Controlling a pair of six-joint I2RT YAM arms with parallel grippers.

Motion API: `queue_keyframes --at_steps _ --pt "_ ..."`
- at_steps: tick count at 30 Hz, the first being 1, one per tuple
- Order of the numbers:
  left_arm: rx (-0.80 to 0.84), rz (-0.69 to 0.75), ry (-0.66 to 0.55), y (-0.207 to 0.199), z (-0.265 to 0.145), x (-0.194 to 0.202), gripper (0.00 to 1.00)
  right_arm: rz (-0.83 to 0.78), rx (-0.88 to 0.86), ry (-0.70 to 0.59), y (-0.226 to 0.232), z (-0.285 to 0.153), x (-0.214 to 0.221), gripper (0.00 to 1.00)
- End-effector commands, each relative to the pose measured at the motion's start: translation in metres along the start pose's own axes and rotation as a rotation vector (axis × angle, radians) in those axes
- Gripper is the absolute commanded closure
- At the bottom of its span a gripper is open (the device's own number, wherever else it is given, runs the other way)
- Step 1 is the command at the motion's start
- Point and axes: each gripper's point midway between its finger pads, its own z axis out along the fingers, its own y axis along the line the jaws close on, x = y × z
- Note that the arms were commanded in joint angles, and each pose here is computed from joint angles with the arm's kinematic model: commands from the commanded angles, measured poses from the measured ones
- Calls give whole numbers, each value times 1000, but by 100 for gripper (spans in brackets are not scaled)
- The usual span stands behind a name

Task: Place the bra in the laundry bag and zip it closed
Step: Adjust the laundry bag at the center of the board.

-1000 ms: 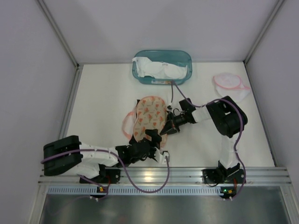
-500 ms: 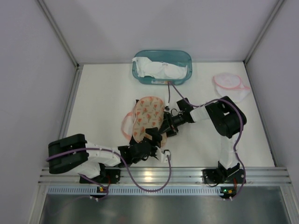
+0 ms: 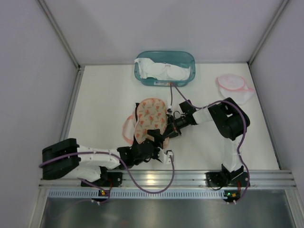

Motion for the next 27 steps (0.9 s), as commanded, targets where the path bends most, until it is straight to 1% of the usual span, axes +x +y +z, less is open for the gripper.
queue_keyframes --at_steps 1,2,3,4,5,7,9,10,11,13,14,15,16,17,18,19,20,22,23,24,25,26,27 --pt "80 -58 -120 5 -16 -32 2 -13 -46 9 11 -1 -5 100" --pt "101 -62 -138 3 -21 -36 2 -15 -48 6 11 -2 -6 100" --pt "127 -74 -180 2 -27 -44 2 -14 -50 4 13 -2 -7 100" --pt "181 -57 -167 -8 -32 -41 2 -18 -52 2 13 -2 -8 100" --pt "197 -58 -167 -12 -35 -41 2 -17 -52 1 13 -2 -8 100" --pt "227 -66 -179 -14 -40 -45 2 -19 -54 0 15 -2 -8 100" --pt "254 -69 -153 -19 -43 -39 2 -17 -56 0 14 -2 -8 100" --pt "253 -75 -164 -14 -44 -44 2 -17 -54 -1 14 -2 -8 100" --pt "305 -62 -132 -24 -49 -37 7 -17 -54 -2 14 -2 -8 100" --pt "358 -77 -200 -22 -59 -55 12 -10 -52 -4 15 -2 -8 100" --pt "372 -78 -228 -19 -63 -62 17 -9 -51 -6 15 -2 -8 100" --pt "439 -50 -290 -22 -73 -75 20 -2 -50 -5 14 -2 -8 100" --pt "460 -30 -304 -20 -75 -80 24 8 -47 -5 13 -2 -7 100" --pt "508 3 -276 -27 -74 -76 31 15 -43 -4 12 -1 -7 100" --pt "534 23 -266 -29 -72 -77 35 29 -38 -5 11 -2 -6 100" --pt "523 36 -269 -15 -69 -89 38 39 -35 -3 10 -2 -6 100" --pt "563 65 -225 -23 -58 -85 41 46 -32 -3 9 -2 -5 100" --pt "611 100 -164 -22 -53 -84 43 59 -27 0 9 -2 -5 100" --pt "625 119 -158 -16 -42 -95 42 52 -23 0 9 -2 -4 100" --pt "684 144 -116 -22 -45 -89 42 53 -17 -3 8 -2 -4 100" --pt "724 175 -83 -29 -38 -85 41 52 -15 1 8 -2 -3 100" --pt "726 199 -85 -19 -36 -95 41 52 -13 0 7 -2 -4 100" --pt "787 237 -36 -26 -40 -86 41 50 -11 1 6 -2 -4 100"
